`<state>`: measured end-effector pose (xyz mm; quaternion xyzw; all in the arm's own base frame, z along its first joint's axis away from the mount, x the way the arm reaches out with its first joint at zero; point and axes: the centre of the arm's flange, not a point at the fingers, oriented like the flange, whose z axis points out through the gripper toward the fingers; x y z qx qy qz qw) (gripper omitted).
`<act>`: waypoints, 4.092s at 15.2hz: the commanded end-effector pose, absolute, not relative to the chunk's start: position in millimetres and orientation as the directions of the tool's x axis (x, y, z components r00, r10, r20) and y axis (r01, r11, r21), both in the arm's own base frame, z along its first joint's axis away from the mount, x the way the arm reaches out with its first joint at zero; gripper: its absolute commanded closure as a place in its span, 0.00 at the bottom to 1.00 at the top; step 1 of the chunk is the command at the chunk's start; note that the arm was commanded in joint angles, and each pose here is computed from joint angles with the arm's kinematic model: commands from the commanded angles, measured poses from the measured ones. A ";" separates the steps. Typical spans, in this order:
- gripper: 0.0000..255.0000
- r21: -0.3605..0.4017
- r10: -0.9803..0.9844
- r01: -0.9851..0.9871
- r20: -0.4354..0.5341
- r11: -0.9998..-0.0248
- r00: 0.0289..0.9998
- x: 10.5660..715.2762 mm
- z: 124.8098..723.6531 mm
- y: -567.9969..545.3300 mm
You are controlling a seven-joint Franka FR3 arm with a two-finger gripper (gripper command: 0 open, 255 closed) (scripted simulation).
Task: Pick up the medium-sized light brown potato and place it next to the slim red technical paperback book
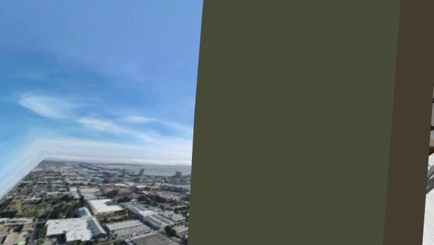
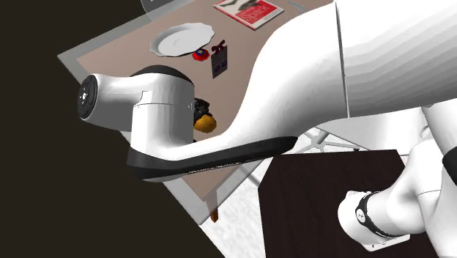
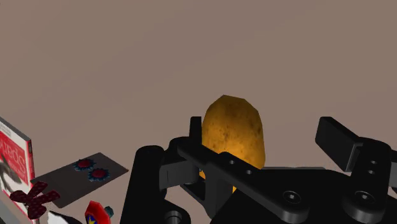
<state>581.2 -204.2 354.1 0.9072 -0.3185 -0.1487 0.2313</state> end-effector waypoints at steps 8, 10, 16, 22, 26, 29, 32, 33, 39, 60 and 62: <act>0.00 0.542 -0.696 -0.549 -0.095 -0.636 0.712 584.2 314.2 -242.8; 0.00 0.542 -0.696 -0.549 -0.095 -0.636 0.712 580.5 307.3 -245.6; 0.00 0.542 -0.696 -0.549 -0.095 -0.636 0.712 580.5 307.3 -245.6; 1.00 0.542 -0.696 -0.549 -0.095 -0.636 0.712 580.5 307.4 -245.6; 1.00 0.542 -0.696 -0.549 -0.095 -0.636 0.712 580.6 307.3 -245.4; 1.00 0.542 -0.696 -0.549 -0.095 -0.636 0.712 580.5 317.9 -245.6; 1.00 0.542 -0.696 -0.549 -0.095 -0.636 0.712 580.5 333.7 -245.6; 1.00 0.542 -0.696 -0.549 -0.095 -0.636 0.712 580.5 339.0 -245.6; 1.00 0.542 -0.696 -0.549 -0.095 -0.636 0.712 580.5 370.7 -245.6; 1.00 0.542 -0.696 -0.549 -0.095 -0.636 0.712 540.9 437.5 -313.8; 1.00 0.542 -0.696 -0.549 -0.095 -0.636 0.712 527.8 435.0 -336.5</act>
